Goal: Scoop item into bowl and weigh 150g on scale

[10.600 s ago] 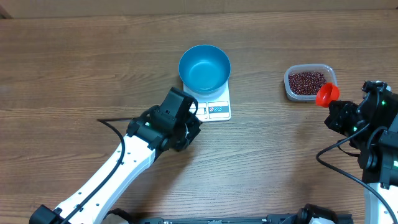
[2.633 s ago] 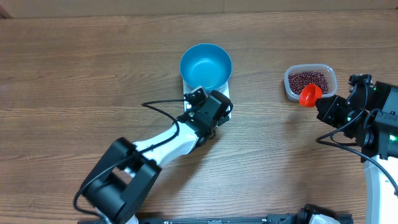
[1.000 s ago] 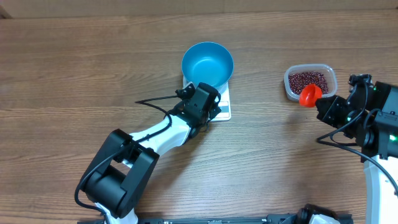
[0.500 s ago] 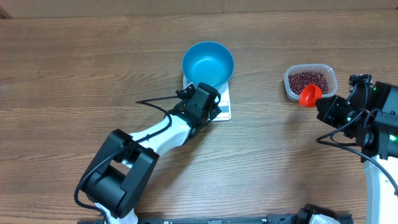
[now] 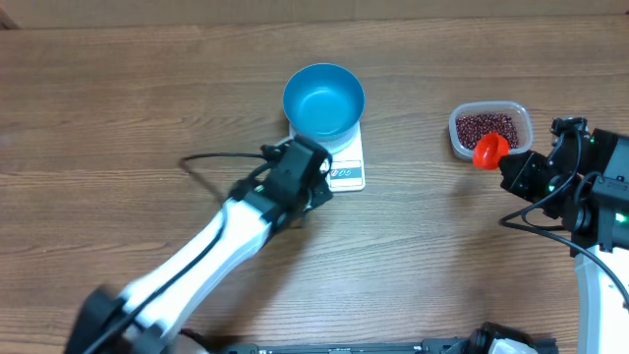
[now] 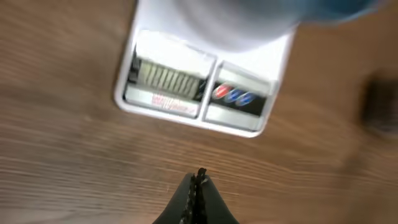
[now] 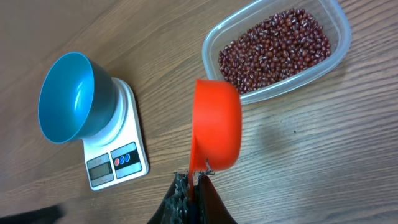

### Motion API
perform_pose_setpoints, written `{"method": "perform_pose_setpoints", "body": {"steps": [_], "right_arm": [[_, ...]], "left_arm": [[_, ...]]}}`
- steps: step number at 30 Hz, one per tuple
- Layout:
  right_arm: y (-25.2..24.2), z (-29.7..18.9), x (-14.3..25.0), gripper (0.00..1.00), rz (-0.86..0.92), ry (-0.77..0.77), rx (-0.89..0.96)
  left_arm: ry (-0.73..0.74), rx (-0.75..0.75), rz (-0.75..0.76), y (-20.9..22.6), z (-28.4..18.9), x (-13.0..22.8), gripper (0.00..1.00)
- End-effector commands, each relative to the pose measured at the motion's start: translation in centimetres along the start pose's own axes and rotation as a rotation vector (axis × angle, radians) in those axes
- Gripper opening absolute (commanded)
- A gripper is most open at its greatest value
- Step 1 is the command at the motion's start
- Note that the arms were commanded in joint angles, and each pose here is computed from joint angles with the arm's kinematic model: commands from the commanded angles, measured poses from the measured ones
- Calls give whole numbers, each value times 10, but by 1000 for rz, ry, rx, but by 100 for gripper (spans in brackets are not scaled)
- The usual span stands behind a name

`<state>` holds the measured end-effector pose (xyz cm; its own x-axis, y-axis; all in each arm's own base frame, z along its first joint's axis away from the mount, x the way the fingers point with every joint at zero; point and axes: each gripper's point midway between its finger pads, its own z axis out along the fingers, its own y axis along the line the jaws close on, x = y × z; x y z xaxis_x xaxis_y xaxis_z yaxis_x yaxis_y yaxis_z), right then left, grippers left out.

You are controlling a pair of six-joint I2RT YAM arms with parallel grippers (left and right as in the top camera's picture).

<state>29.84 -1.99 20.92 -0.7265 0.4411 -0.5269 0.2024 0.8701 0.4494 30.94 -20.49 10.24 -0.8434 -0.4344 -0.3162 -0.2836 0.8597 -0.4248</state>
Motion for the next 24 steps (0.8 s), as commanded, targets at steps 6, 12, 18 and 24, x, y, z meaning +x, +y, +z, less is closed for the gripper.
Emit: {"method": "perform_pose_setpoints", "body": {"steps": [6, 12, 18, 24], "right_arm": [[4, -6, -9, 4, -16, -28, -11], [4, -6, -8, 4, -8, -25, -14], [6, -6, -7, 4, -8, -21, -26], [6, -6, -7, 4, -7, -21, -26]], "left_arm": [[-422, -78, 204, 15, -96, -69, 4], [-505, -99, 78, 23, -99, -91, 4], [-470, 32, 48, -8, -71, -96, 4], [-437, 195, 111, -55, -23, -108, 4]]}}
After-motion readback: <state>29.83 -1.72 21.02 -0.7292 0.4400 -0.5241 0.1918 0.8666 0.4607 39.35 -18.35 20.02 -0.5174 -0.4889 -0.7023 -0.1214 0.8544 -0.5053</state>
